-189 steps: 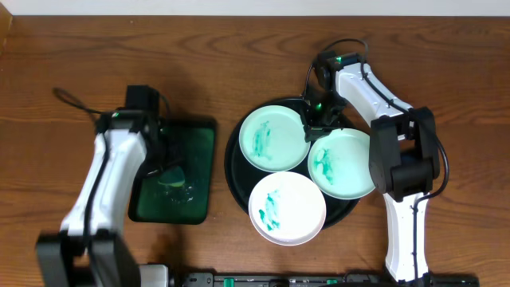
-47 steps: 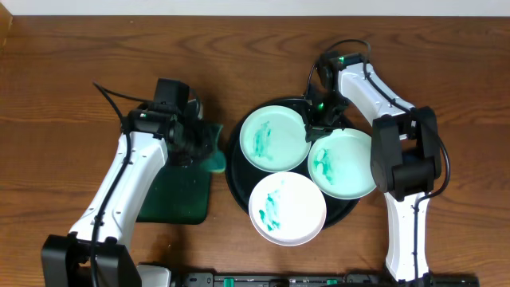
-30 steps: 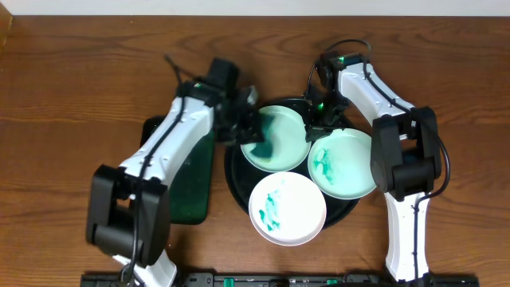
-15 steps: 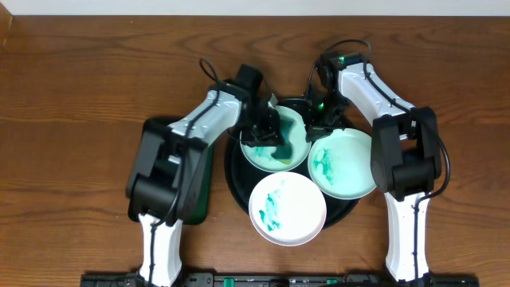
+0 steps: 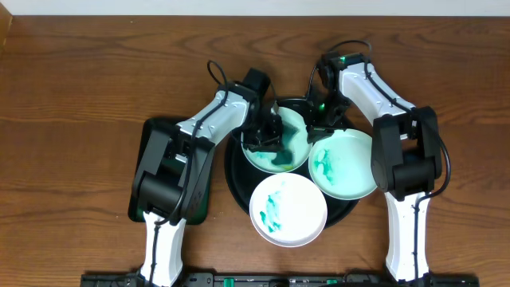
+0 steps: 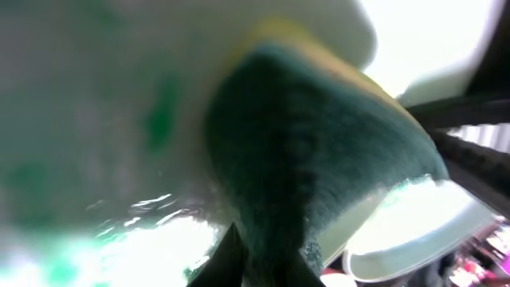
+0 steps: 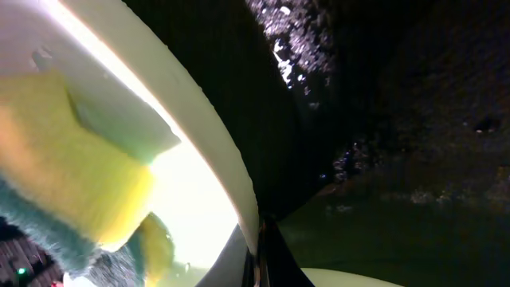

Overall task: Clean dirty plates on tray and stack at the side
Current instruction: 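Scrub the plate surface with the sponge while the right gripper holds the rim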

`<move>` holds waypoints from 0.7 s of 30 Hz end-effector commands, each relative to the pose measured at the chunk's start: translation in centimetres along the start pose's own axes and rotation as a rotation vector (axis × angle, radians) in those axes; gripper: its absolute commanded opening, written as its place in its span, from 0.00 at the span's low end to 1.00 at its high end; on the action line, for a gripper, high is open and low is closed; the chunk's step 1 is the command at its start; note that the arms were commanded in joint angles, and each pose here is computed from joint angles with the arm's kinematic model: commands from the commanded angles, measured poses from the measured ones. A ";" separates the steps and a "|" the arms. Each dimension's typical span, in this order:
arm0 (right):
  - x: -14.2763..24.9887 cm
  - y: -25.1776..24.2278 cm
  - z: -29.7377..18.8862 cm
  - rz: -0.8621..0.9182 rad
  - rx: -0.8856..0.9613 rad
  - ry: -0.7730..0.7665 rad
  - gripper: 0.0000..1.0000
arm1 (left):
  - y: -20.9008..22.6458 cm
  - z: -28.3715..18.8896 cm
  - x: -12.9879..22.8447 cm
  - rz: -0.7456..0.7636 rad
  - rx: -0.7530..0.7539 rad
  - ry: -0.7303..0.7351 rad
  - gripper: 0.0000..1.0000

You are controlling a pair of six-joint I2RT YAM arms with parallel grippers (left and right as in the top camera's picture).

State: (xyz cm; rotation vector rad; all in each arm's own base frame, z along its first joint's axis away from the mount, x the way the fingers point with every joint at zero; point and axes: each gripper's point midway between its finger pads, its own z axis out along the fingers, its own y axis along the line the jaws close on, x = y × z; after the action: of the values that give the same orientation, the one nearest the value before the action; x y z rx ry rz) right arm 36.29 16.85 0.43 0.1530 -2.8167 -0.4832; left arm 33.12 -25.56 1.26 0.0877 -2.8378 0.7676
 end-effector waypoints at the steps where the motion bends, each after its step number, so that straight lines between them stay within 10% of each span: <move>1: 0.4 -1.2 0.8 0.003 0.040 0.027 0.01 | 7.1 0.2 -0.7 -0.073 -0.326 -0.066 0.07; 21: 0.3 -2.5 0.2 0.050 0.033 0.028 0.01 | 9.4 -6.9 -5.1 -0.106 -0.684 -0.329 0.07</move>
State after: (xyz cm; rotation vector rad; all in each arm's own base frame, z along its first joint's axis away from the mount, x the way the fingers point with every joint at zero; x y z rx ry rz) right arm 35.84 16.84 0.53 0.1318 -2.7905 -0.5067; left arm 35.75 -18.41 1.90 0.1816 -3.1053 0.0518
